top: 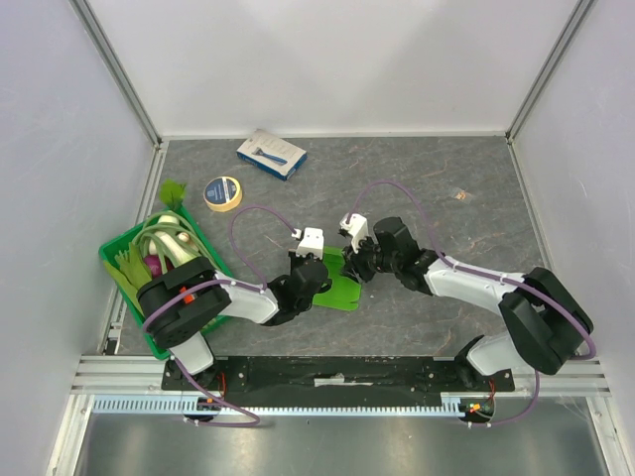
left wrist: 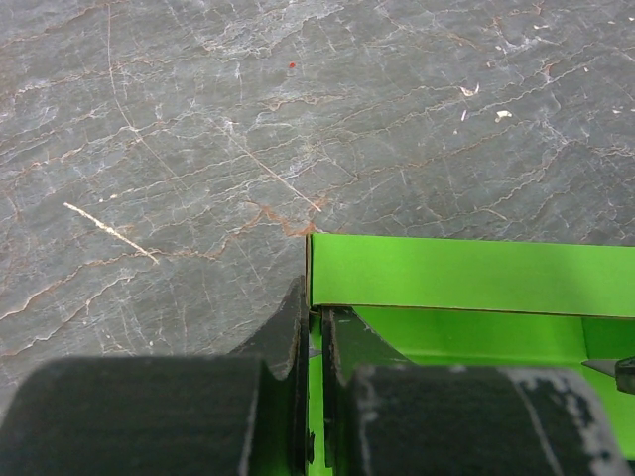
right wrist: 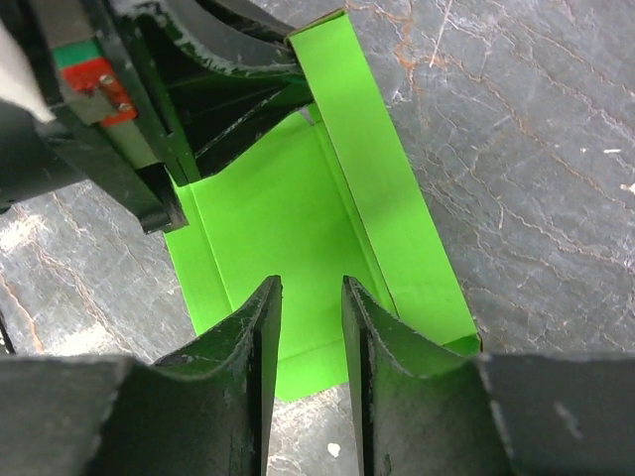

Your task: Fold the paper box

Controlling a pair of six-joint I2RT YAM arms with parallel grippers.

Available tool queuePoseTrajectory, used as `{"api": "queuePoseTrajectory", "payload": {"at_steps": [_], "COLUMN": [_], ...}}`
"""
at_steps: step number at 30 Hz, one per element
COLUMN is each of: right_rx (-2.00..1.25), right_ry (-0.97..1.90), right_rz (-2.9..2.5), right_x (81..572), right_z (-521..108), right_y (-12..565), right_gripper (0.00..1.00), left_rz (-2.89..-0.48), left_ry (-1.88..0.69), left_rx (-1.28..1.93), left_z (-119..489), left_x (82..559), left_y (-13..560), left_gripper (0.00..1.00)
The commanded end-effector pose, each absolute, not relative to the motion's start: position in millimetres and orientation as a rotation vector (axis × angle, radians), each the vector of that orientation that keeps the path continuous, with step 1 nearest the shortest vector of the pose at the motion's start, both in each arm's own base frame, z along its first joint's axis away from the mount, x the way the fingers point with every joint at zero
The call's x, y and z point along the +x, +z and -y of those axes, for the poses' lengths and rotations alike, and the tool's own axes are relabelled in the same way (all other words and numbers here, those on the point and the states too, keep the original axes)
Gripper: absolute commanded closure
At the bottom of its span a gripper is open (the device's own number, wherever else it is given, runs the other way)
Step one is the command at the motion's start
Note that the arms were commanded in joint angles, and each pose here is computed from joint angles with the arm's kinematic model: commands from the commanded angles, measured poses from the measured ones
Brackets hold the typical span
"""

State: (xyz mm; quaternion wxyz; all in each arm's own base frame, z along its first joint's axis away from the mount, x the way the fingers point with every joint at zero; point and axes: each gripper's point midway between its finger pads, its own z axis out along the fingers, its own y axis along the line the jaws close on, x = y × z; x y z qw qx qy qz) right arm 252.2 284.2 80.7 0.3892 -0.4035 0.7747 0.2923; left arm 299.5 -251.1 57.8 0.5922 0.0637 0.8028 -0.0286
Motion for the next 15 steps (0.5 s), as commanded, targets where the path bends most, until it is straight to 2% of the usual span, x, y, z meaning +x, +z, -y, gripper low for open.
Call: {"api": "queuePoseTrajectory", "payload": {"at_steps": [1, 3, 8, 13, 15], "right_rx": [-0.883, -0.663, -0.338, -0.304, -0.413], "right_ry": [0.731, 0.617, 0.205, -0.053, -0.133], "right_rz": [-1.950, -1.990, -2.126, -2.305, -2.370], "right_x": [269.8, 284.3, 298.2, 315.4, 319.2], "right_z": [-289.6, -267.1, -177.9, -126.5, -124.9], "right_y": [129.5, 157.3, 158.4, 112.7, 90.1], "right_gripper": [0.67, 0.62, 0.59, 0.61, 0.61], "left_rz": [-1.852, -1.853, -1.853, -1.847, -1.848], "left_ry": [-0.098, -0.090, -0.085, -0.084, -0.081], "left_rx": [0.108, 0.103, 0.105, 0.107, 0.108], "left_z": [254.6, 253.6, 253.0, 252.7, 251.3], "left_x": [299.7, 300.1, 300.0, 300.4, 299.8], "left_y": [62.3, 61.6, 60.9, 63.1, 62.3], "left_gripper": [0.98, 0.98, 0.98, 0.98, 0.98]}}
